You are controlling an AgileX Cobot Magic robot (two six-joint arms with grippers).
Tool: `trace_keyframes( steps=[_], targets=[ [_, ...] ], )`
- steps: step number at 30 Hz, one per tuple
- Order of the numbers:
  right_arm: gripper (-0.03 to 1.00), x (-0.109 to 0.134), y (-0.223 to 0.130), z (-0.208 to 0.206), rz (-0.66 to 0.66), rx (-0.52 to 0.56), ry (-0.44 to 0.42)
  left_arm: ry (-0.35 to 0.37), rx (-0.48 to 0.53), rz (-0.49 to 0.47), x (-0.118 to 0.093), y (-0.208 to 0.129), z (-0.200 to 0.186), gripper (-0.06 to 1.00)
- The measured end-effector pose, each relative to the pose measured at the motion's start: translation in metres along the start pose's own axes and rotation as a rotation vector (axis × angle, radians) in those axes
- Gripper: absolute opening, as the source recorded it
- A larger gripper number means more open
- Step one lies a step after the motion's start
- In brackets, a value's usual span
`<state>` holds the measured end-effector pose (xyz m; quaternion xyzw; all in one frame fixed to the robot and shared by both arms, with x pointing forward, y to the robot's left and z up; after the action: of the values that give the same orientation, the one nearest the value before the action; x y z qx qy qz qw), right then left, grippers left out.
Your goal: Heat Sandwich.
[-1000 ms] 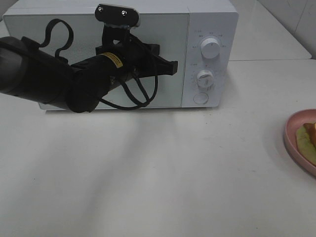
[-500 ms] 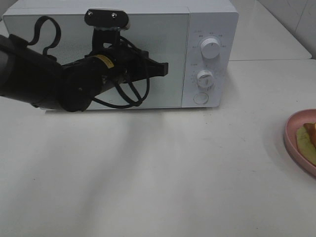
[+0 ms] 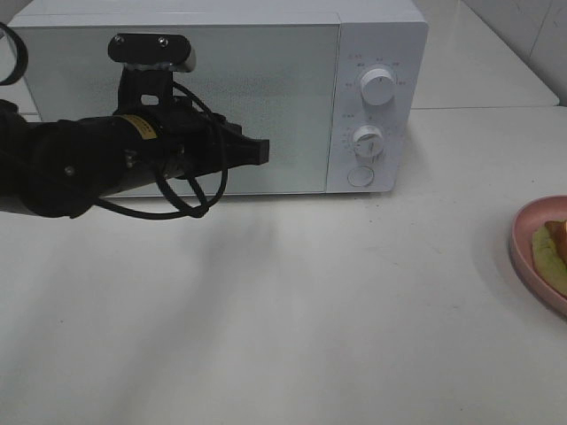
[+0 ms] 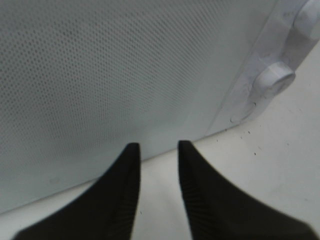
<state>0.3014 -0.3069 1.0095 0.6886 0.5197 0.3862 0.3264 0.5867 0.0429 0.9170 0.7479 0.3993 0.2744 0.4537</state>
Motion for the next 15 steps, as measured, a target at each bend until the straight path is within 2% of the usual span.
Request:
trace_keyframes(
  steps=[1,2,3,4,5,7,10,13,14,15],
  targets=[
    [0.76,0.000,0.000,0.000,0.000,0.000,0.000,-0.010,0.022,-0.001,-0.001,-0.002,-0.003,0.36],
    [0.76,0.000,0.000,0.000,0.000,0.000,0.000,-0.027,0.061,-0.017,-0.004,-0.006,-0.008,0.63],
    [0.76,0.000,0.000,0.000,0.000,0.000,0.000,-0.035,0.077,-0.020,-0.005,-0.007,-0.010,0.76],
    [0.76,0.000,0.000,0.000,0.000,0.000,0.000,-0.035,0.077,-0.020,-0.005,-0.007,-0.010,0.76],
    [0.76,0.000,0.000,0.000,0.000,0.000,0.000,-0.045,0.100,-0.024,-0.006,-0.009,-0.012,0.85],
    [0.76,0.000,0.000,0.000,0.000,0.000,0.000,-0.085,0.177,-0.013,-0.012,-0.015,-0.022,0.96],
    [0.76,0.000,0.000,0.000,0.000,0.000,0.000,-0.122,0.249,0.015,-0.017,-0.023,-0.030,0.97],
    [0.76,0.000,0.000,0.000,0.000,0.000,0.000,-0.186,0.392,0.061,-0.025,-0.041,-0.047,0.98],
    [0.76,0.000,0.000,0.000,0.000,0.000,0.000,-0.186,0.392,0.061,-0.025,-0.041,-0.047,0.98],
    [0.76,0.000,0.000,0.000,0.000,0.000,0.000,-0.212,0.470,0.072,-0.026,-0.050,-0.056,0.98]
  ],
)
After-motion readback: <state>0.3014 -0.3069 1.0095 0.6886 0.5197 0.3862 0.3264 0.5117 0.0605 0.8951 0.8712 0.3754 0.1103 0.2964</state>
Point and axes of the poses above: a point on each arm's last joint axis where the gripper is mounted, z pointing out along that axis toward the gripper, x along the wrist's bending axis when the last joint is at zero, y = z × x, the point moved 8 cm from there along z, pointing out along that axis toward the gripper, and after that the axes turned 13 degrees about z, right-handed, at the moved point
